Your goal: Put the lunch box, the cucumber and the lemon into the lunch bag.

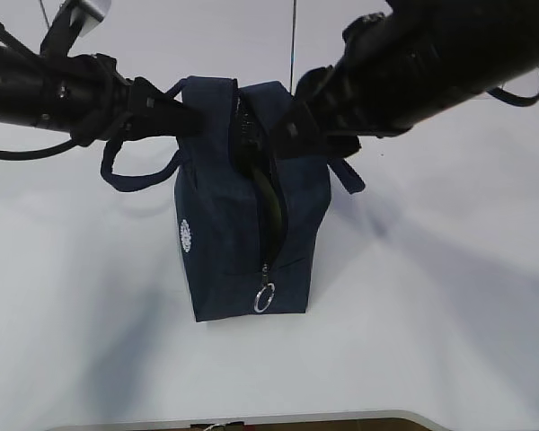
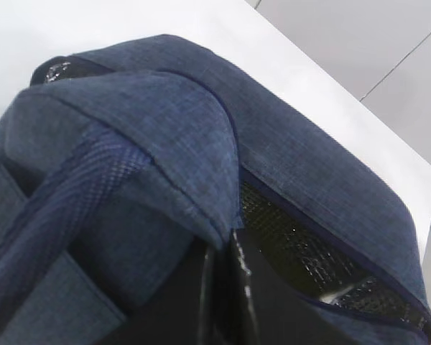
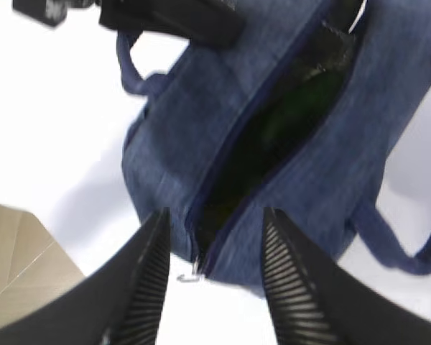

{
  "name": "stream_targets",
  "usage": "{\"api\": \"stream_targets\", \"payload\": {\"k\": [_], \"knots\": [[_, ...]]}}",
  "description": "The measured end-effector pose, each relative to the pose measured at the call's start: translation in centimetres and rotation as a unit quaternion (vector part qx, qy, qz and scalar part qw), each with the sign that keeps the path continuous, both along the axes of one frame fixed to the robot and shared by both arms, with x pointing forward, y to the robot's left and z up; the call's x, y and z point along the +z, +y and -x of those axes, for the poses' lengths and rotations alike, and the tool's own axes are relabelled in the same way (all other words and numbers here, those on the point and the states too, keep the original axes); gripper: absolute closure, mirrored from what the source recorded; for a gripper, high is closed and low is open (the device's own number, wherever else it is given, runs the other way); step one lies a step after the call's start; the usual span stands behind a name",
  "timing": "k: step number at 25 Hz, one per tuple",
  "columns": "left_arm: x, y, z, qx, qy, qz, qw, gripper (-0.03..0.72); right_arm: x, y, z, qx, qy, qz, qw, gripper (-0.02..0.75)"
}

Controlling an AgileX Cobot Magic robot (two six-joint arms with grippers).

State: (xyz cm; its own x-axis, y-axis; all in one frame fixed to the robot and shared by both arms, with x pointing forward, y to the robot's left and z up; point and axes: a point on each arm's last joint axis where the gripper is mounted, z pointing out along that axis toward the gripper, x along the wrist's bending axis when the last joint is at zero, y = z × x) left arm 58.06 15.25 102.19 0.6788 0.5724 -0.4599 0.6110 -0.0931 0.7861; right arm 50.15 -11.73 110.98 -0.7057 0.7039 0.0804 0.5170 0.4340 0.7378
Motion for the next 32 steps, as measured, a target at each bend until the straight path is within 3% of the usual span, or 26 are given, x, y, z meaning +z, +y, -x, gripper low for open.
{"api": "stream_targets", "payload": {"k": [23,32], "knots": [[0.0,0.1,-0.1,0.005,-0.002,-0.004,1.0,0.698,-7.5,-1.7,6.4,0.075,0.051,-0.059,0.994,0.393],[0.0,0.1,-0.1,0.005,-0.002,-0.004,1.0,0.698,-9.3,-1.9,6.8,0.117,-0.029,-0.059,0.991,0.393]]}}
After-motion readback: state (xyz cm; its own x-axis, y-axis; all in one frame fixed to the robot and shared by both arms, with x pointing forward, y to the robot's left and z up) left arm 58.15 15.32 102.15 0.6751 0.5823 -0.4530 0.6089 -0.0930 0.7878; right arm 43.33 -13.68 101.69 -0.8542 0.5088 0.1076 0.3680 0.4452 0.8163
